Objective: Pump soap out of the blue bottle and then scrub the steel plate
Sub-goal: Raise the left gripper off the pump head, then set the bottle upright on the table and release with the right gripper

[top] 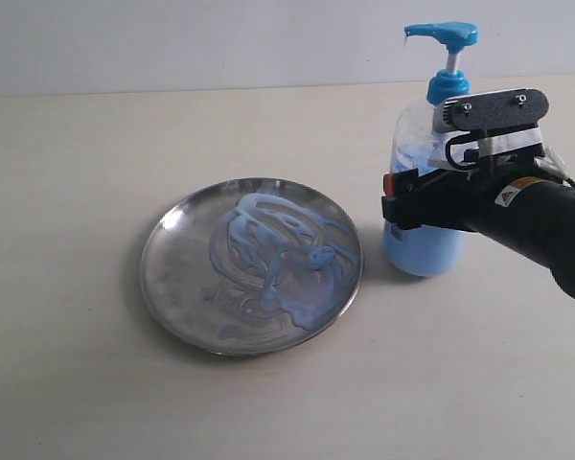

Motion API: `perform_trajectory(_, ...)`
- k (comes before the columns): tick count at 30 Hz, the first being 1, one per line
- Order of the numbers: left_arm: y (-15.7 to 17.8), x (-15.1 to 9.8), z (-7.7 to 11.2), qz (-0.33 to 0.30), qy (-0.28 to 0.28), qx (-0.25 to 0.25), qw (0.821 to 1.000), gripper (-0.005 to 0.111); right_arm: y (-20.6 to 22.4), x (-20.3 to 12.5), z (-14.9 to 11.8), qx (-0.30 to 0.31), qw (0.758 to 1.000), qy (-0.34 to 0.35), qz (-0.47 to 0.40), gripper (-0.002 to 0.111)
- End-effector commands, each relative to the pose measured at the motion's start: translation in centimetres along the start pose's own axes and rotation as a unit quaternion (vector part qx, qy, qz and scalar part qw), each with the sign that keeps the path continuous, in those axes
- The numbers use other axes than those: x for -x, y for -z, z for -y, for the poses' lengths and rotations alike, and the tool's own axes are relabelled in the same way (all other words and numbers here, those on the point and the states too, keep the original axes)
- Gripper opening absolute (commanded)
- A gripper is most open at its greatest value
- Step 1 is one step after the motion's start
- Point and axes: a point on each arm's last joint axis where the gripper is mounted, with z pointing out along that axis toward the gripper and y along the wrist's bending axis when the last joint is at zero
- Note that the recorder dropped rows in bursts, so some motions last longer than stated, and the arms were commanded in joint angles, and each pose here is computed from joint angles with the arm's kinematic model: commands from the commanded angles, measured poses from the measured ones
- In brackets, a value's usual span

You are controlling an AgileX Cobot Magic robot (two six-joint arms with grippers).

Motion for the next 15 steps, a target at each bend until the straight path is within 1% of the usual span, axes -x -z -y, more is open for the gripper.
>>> perform_trajectory(1, 0.58, 0.26, -0.19, 0.009, -0.006, 0.013, 1.0, 0.0, 0.53, 3.6, 1.23, -0.035, 0.986, -0.008, 0.166, 0.0)
perform_trajectory(5, 0.58, 0.26, -0.22, 0.009, -0.008, 0.014, 1.0, 0.0, 0.41, 3.7, 1.21, -0.033, 0.983, 0.002, 0.18, 0.0)
perform_trajectory(10, 0.58, 0.24, -0.22, 0.008, -0.008, 0.014, 1.0, 0.0, -0.45, 2.74, 1.18, -0.035, 0.986, 0.005, 0.162, 0.0)
perform_trajectory(15, 0.58, 0.23, -0.31, 0.008, -0.012, 0.019, 1.0, 0.0, -0.39, 2.94, 1.22, -0.038, 0.984, 0.009, 0.175, 0.0)
